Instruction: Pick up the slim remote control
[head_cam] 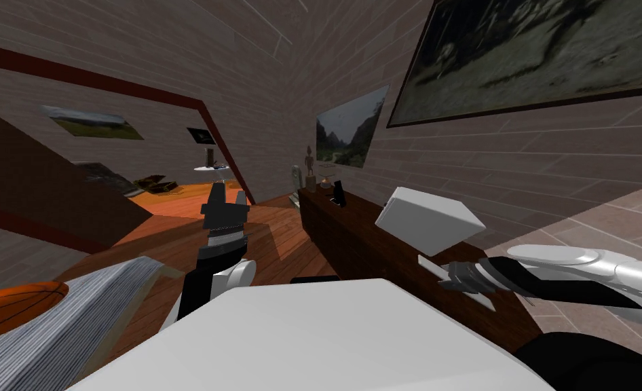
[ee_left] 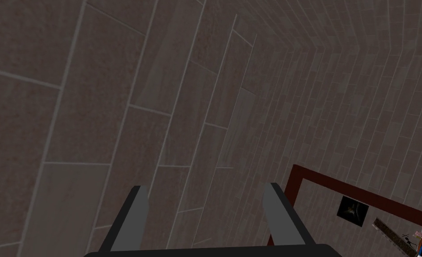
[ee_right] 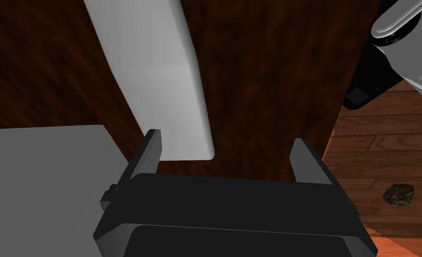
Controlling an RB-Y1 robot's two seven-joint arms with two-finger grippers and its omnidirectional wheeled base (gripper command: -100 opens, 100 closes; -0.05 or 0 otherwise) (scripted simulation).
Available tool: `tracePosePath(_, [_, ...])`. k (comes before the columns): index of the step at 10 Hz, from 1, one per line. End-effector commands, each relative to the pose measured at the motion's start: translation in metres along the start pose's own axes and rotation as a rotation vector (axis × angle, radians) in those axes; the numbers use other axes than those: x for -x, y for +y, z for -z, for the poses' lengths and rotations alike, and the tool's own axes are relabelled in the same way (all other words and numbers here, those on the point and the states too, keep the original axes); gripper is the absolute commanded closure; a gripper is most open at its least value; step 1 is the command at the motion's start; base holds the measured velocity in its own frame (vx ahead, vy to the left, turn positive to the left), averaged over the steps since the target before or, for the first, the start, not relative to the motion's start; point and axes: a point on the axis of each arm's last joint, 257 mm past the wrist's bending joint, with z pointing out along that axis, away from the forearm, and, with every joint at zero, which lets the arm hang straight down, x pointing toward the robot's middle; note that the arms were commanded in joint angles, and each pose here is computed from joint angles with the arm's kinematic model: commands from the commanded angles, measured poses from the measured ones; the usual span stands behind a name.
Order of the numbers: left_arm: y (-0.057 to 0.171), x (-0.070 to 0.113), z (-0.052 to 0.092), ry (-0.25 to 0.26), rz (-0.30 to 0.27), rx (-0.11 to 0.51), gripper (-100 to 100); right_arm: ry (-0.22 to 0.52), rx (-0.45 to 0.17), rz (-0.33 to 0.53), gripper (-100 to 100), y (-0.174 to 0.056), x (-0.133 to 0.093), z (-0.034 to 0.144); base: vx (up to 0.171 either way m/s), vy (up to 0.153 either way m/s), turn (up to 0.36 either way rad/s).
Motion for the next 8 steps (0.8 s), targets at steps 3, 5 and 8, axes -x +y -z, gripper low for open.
tracePosePath(3, [0.0,0.0,0.0,0.0,0.0,0.0,0,0.068,-0.01,0.017,-100,-0.003,-0.03,0.005,0.005,-0.068,0.145])
tracePosePath(5, [0.0,0.0,0.0,0.0,0.0,0.0,0,0.114,-0.007,0.037,-100,-0.001,-0.048,0.007,-0.005,0.001,0.09])
tracePosePath(8, [0.0,0.0,0.0,0.0,0.0,0.0,0,0.185,0.019,0.046,-100,0.012,-0.086,0.007,-0.008,-0.072,0.247])
